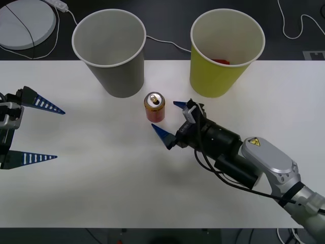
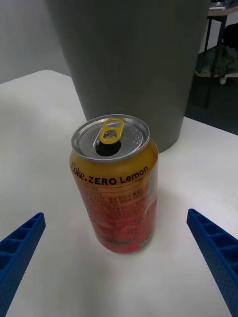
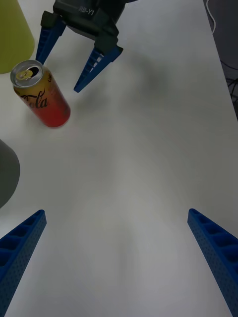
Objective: Put the can into the green bin and the plastic bottle into the gray bin
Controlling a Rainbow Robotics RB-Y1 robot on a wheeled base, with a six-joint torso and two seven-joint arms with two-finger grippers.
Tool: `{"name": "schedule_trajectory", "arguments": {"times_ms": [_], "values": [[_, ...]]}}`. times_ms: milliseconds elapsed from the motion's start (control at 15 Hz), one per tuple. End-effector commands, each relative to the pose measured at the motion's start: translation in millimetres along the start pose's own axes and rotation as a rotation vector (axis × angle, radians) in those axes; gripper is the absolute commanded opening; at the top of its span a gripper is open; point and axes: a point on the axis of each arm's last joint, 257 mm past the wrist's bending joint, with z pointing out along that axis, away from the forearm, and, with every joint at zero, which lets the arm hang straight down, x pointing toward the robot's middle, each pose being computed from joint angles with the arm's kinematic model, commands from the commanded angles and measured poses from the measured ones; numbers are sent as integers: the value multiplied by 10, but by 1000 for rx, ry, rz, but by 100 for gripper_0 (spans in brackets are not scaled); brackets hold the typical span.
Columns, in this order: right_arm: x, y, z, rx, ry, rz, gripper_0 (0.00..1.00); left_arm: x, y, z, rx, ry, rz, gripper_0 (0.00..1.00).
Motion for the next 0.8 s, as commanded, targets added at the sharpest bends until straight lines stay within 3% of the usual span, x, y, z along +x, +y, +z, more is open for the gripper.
{"name": "schedule_trajectory", "arguments": {"times_ms": [67, 800], "values": [[-8, 12, 118, 3, 0, 3, 100, 0, 0, 0, 0, 0, 0, 100], [-40, 12, 490, 2, 16, -12, 100, 0, 0, 0, 0, 0, 0, 100]]}}
